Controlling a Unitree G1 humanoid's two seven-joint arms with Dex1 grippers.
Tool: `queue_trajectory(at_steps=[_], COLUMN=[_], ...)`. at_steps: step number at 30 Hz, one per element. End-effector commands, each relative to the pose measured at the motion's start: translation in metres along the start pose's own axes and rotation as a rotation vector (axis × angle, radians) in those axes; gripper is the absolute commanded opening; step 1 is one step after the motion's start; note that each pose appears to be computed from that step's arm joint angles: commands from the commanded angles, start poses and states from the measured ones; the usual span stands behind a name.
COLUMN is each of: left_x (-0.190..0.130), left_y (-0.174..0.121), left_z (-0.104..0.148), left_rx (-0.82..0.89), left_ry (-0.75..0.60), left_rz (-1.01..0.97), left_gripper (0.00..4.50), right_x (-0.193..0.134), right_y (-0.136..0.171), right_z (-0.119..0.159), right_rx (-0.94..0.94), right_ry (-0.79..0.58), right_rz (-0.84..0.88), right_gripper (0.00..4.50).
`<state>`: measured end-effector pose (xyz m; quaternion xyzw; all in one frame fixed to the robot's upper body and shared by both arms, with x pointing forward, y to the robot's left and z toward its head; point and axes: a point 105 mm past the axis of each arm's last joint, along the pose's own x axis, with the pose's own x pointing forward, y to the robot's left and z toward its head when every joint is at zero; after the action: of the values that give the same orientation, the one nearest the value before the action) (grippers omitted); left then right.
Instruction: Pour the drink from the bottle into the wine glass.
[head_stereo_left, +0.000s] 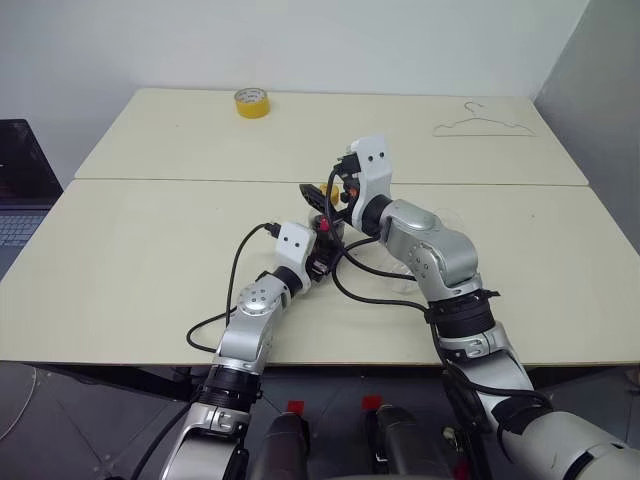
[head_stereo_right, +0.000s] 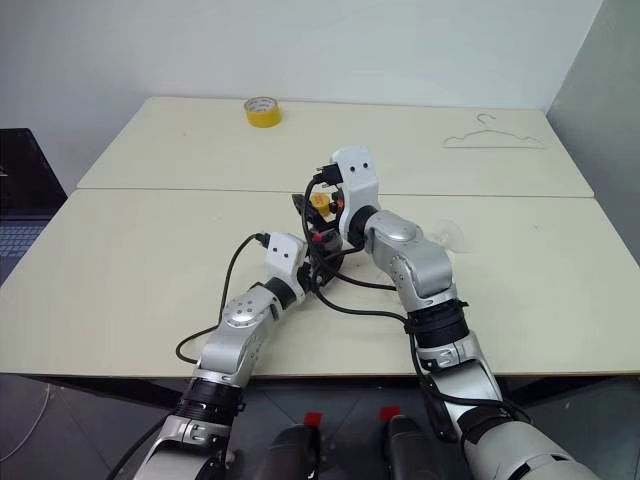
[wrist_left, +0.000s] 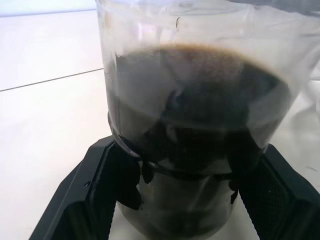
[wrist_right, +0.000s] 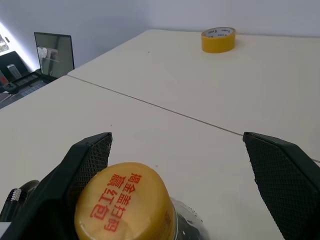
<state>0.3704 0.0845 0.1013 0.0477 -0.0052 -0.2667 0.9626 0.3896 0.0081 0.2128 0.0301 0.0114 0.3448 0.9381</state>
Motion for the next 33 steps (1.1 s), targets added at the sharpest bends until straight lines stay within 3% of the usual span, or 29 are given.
queue_trajectory(at_steps=[1, 30, 33], left_x=[0.002, 0.000, 0.000], left_y=[0.000, 0.001, 0.001], left_z=[0.014, 0.010, 0.010], left_rx=[0.017, 0.022, 0.021], left_ry=[-0.052, -0.045, -0.044], left_rz=[0.000, -0.003, -0.004], left_gripper=[3.27, 3.27, 3.27], right_x=[-0.005, -0.049, -0.053], right_y=[-0.005, -0.026, -0.002], right_z=[0.021, 0.004, 0.010], right_rx=[-0.006, -0.023, -0.011], right_ry=[-0.072, 0.006, -0.022], right_rz=[-0.006, 0.019, 0.159], right_gripper=[4.47, 4.47, 4.47])
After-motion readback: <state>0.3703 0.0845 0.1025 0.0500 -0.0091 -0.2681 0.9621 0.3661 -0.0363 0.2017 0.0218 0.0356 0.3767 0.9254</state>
